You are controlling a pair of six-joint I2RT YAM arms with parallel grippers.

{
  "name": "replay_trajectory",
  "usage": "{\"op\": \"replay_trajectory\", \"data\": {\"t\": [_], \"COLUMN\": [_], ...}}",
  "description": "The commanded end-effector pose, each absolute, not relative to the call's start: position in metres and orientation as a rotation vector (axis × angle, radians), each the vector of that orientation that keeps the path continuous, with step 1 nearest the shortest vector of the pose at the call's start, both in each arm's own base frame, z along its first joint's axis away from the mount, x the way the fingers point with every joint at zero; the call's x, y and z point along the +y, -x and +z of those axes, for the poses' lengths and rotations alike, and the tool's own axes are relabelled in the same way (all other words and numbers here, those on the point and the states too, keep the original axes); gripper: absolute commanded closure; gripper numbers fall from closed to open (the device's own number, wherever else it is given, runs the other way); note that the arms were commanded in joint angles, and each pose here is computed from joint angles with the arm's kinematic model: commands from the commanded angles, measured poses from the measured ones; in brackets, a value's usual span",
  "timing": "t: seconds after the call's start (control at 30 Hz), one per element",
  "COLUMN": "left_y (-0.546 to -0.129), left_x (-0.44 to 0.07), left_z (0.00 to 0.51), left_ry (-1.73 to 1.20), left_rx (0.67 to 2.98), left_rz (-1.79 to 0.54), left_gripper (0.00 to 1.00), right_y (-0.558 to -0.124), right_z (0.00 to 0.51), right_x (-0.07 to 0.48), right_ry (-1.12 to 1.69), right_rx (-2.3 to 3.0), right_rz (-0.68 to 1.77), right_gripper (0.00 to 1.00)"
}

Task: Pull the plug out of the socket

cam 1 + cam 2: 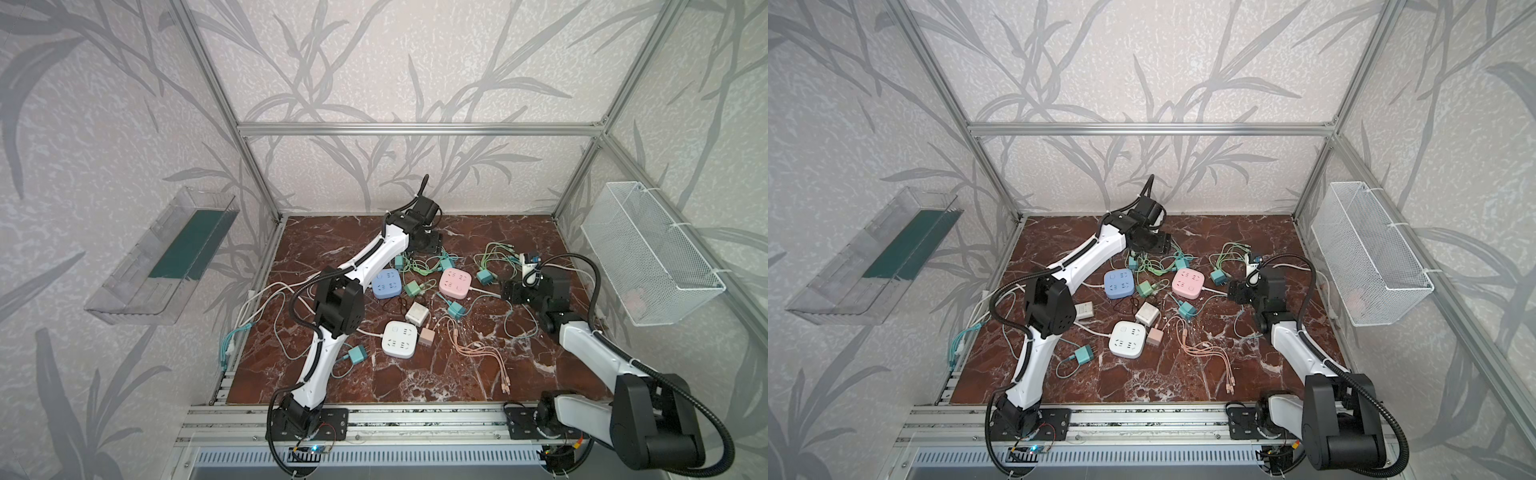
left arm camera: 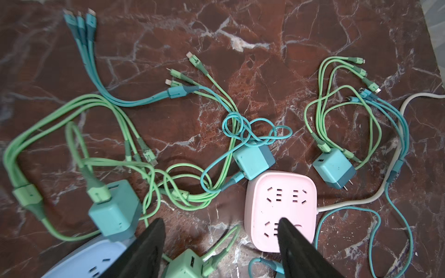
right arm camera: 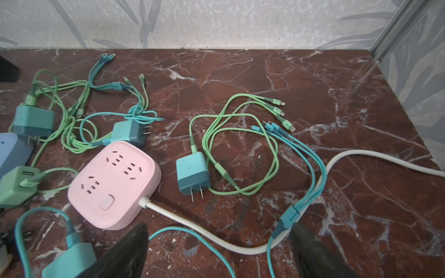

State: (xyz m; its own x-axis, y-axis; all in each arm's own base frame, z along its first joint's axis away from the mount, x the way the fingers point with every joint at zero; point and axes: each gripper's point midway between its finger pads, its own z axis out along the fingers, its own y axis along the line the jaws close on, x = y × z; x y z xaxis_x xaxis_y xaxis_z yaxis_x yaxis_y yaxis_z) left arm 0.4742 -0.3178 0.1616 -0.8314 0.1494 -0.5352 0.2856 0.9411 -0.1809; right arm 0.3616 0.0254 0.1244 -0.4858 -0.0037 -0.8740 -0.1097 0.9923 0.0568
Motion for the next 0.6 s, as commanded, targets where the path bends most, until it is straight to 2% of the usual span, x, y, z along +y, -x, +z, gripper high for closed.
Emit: {"op": "replay_trajectory", "data": {"t": [0.0, 0.33, 0.57], "left_y": [-0.464, -0.432, -0.400], "left_x": [-0.296, -0.256, -0.201], "left_z": [0.182, 0.216, 0.238], "left_ry": [-0.333, -0.300, -0.231], "left_rx": [2.520, 2.336, 2.163], "left_rz": [-0.222, -0.139, -0.011], "left_gripper": [0.23, 0.15, 0.08], "right_y": [-0.376, -0.387, -0.388], "right_z": [0.152, 0.112, 0.100], "right_x": [0.010, 0.011, 0.023], "right_ry": [0.031, 0.027, 0.092], "right_rx": [1.874, 1.836, 1.804], "right_rz": [0.030, 0.041, 0.088], "right_gripper": [0.08, 0.04, 0.01]}}
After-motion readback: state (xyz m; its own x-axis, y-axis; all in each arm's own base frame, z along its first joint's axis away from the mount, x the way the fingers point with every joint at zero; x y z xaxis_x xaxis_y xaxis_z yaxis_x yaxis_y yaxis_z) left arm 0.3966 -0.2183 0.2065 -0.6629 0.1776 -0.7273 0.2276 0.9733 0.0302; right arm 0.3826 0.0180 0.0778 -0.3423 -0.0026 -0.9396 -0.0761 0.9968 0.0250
